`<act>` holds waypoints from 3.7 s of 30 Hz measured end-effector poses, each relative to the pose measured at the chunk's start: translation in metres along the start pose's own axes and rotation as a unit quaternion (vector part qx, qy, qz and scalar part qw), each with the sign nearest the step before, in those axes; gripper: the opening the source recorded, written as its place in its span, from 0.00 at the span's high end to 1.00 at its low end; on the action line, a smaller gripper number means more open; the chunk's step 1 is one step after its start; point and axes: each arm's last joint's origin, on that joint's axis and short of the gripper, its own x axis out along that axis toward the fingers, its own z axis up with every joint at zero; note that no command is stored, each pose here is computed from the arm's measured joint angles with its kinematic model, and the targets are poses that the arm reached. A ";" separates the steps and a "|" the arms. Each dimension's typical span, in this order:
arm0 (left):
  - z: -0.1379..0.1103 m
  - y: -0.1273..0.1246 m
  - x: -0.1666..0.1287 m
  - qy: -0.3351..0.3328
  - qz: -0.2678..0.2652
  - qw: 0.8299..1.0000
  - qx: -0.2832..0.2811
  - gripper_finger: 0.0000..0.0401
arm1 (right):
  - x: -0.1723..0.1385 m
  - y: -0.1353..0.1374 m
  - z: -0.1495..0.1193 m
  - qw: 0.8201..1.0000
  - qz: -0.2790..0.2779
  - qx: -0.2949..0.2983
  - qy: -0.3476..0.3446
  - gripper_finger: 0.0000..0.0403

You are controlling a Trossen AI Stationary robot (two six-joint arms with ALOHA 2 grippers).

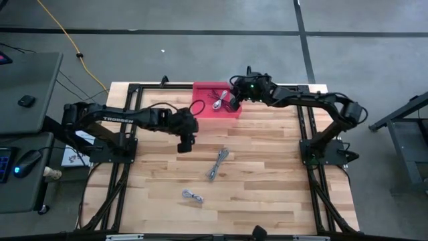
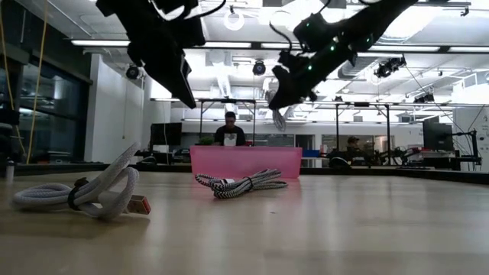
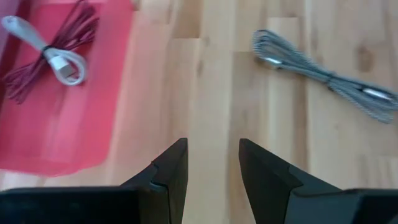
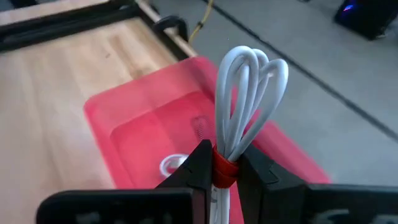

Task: Pick and place USB-C Cables
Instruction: Put the right white charger cable into the pink bin, then put the purple charger cable into the pink bin

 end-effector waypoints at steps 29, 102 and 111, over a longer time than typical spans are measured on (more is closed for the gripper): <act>0.000 -0.072 -0.013 -0.008 -0.115 0.993 -0.040 0.58 | 0.022 0.002 -0.013 1.000 -0.002 -0.018 0.010 0.48; 0.004 -0.095 0.029 -0.026 -0.025 0.992 0.125 0.99 | -0.078 0.013 0.044 0.983 0.137 0.000 -0.118 0.47; 0.026 0.014 0.006 -0.102 0.147 0.980 0.082 0.99 | -0.080 0.027 0.043 0.979 0.153 -0.052 -0.121 0.47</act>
